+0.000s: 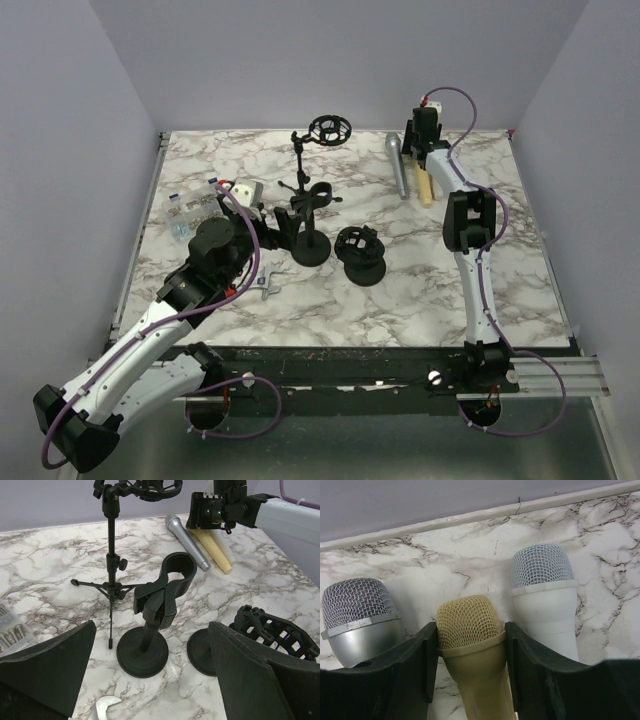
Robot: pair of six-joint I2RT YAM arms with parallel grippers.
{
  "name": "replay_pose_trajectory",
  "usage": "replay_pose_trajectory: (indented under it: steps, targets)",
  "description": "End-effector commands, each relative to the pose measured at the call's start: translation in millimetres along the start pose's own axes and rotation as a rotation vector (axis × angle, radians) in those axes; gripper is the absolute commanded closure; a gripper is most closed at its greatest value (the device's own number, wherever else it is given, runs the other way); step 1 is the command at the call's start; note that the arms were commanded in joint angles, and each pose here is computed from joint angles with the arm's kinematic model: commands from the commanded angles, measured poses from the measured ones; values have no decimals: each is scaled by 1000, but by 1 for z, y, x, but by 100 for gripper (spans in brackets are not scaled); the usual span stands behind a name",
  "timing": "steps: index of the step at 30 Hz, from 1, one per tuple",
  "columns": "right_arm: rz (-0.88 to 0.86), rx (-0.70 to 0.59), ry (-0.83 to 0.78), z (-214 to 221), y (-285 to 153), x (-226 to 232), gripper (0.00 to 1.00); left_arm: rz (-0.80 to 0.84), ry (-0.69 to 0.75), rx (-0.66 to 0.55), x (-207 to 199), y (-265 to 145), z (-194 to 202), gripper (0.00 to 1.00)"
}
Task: Remove the microphone from the stand
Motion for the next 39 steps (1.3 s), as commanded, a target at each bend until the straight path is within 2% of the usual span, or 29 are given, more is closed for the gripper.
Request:
replay_pose_trajectory:
  steps: [1, 7, 13, 22, 26, 30, 39]
  targets:
    - [-16, -35, 22, -2, 11, 1, 56, 2, -3, -5, -4, -1, -7, 2]
    - [-26, -46, 22, -8, 8, 1, 41, 10, -8, -1, -5, 0, -7, 1]
    - [-40, -88, 36, -32, -6, -3, 26, 15, -11, -2, -6, -1, -8, 2]
    - [-112, -164, 119, -93, -67, -13, 24, 27, -19, -16, -8, -5, -11, 1]
    - [-141, -169, 161, -106, -99, -18, 22, 39, -23, -32, -10, -9, -16, 1]
    - [-194, -140, 212, -101, -133, -21, 21, 48, -27, -55, -11, -15, -21, 2]
    - [-526, -71, 376, -37, -212, 14, 19, 82, -46, -94, -15, -26, -30, 1]
Point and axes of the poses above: each gripper's point midway between its finger pads, its own y axis out along the fingers, its own x axis along the line the jaws close on, z = x × y, the point moved 6 cm from there along -y, back along the fingers, and after that the axes turned 12 degrees about -y, right-handed, at the moved point
